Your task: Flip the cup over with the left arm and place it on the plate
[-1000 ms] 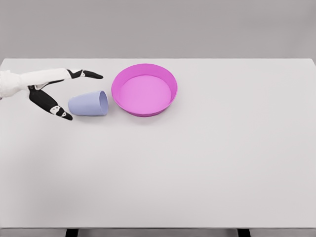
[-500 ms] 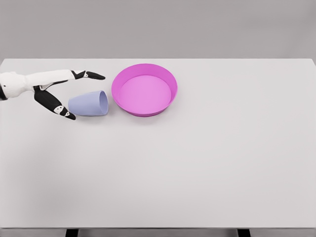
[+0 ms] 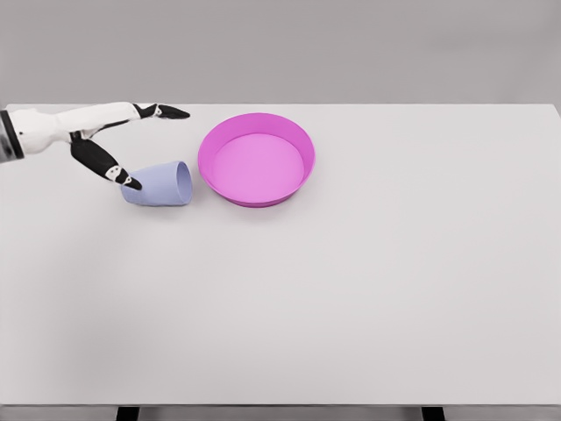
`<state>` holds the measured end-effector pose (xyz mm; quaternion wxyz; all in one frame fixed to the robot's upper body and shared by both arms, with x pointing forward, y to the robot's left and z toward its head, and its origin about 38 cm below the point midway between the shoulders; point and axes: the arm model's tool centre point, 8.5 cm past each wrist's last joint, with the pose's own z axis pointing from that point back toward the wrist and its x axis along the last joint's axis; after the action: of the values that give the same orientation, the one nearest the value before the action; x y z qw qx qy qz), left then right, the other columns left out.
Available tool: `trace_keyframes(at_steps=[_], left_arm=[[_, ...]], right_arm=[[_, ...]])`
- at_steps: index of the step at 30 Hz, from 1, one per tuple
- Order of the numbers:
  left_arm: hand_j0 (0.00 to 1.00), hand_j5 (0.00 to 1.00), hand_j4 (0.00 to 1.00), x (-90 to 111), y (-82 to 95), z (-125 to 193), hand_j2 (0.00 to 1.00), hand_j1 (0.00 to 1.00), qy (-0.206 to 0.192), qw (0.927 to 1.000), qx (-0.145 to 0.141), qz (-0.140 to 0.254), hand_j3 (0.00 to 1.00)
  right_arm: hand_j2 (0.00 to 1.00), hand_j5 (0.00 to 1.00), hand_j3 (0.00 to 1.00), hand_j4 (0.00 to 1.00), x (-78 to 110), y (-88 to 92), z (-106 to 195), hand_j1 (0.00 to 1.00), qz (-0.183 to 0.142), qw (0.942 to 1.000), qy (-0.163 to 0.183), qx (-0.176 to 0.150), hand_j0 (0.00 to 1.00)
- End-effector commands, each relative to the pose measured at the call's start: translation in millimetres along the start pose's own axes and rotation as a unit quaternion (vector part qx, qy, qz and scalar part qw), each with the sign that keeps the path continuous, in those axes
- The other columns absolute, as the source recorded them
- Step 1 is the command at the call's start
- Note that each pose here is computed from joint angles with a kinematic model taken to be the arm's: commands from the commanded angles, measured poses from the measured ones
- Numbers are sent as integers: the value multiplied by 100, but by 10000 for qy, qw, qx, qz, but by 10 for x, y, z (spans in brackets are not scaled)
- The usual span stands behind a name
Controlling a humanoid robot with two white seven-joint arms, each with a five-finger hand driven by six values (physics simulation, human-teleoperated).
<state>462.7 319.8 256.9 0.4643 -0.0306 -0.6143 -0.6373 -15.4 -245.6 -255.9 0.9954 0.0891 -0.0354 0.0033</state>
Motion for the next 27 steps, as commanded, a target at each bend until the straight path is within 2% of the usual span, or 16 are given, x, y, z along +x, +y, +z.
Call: trace_keyframes(at_steps=[1, 2, 4, 7, 9, 10, 11, 14, 16, 18, 22, 26, 27], left_arm=[[100, 100, 100, 171, 116, 74, 100, 100, 186, 9996, 161, 151, 100], [100, 100, 100, 213, 148, 138, 100, 100, 394, 9987, 220, 218, 100], [100, 100, 100, 234, 92, 203, 100, 100, 704, 9956, 365, 499, 100], [100, 100, 100, 238, 133, 225, 100, 100, 1212, 9908, 406, 448, 100], [100, 100, 100, 281, 166, 247, 100, 100, 1357, 9890, 422, 412, 100], [100, 100, 100, 239, 169, 273, 100, 100, 1776, 9828, 407, 313, 100], [100, 100, 100, 265, 144, 249, 100, 100, 1974, 9797, 334, 85, 100], [100, 100, 100, 207, 117, 252, 100, 100, 2304, 9720, 253, -382, 100], [100, 100, 100, 188, 97, 227, 100, 100, 2409, 9685, 209, -589, 100], [100, 100, 100, 193, 60, 144, 100, 100, 2390, 9685, 169, -686, 100], [100, 100, 100, 177, -80, 95, 100, 100, 2295, 9715, 109, -583, 100], [100, 100, 100, 155, -135, 77, 100, 100, 2293, 9718, 39, -559, 100], [100, 100, 100, 173, -168, -22, 100, 100, 2188, 9744, 29, -515, 100]], right_arm=[[100, 100, 100, 100, 0, 0, 0, 100, 0, 10000, -1, 2, 100], [100, 100, 100, 100, 0, 0, 0, 100, 0, 10000, -1, 2, 100], [100, 100, 100, 100, 0, 0, 0, 100, 0, 10000, -1, 2, 100], [100, 100, 100, 100, 0, 1, 0, 100, 7, 10000, 1, 3, 100], [100, 100, 100, 100, 0, 0, 0, 100, 0, 10000, -1, 2, 100], [100, 100, 100, 100, 0, 1, 0, 100, 7, 10000, 1, 3, 100], [100, 100, 100, 100, 0, 1, 0, 100, 7, 10000, 1, 3, 100], [100, 100, 100, 100, 0, 0, 0, 100, 0, 10000, -1, 2, 100], [100, 100, 100, 100, 0, 0, 0, 100, 0, 10000, -1, 2, 100], [100, 100, 100, 100, 0, 0, 0, 100, 0, 10000, -1, 2, 100], [100, 100, 100, 100, 0, 1, 0, 100, 7, 10000, 1, 3, 100], [100, 100, 100, 100, 0, 0, 0, 100, 0, 10000, -1, 2, 100], [100, 100, 100, 100, 0, 0, 0, 100, 0, 10000, -1, 2, 100]])
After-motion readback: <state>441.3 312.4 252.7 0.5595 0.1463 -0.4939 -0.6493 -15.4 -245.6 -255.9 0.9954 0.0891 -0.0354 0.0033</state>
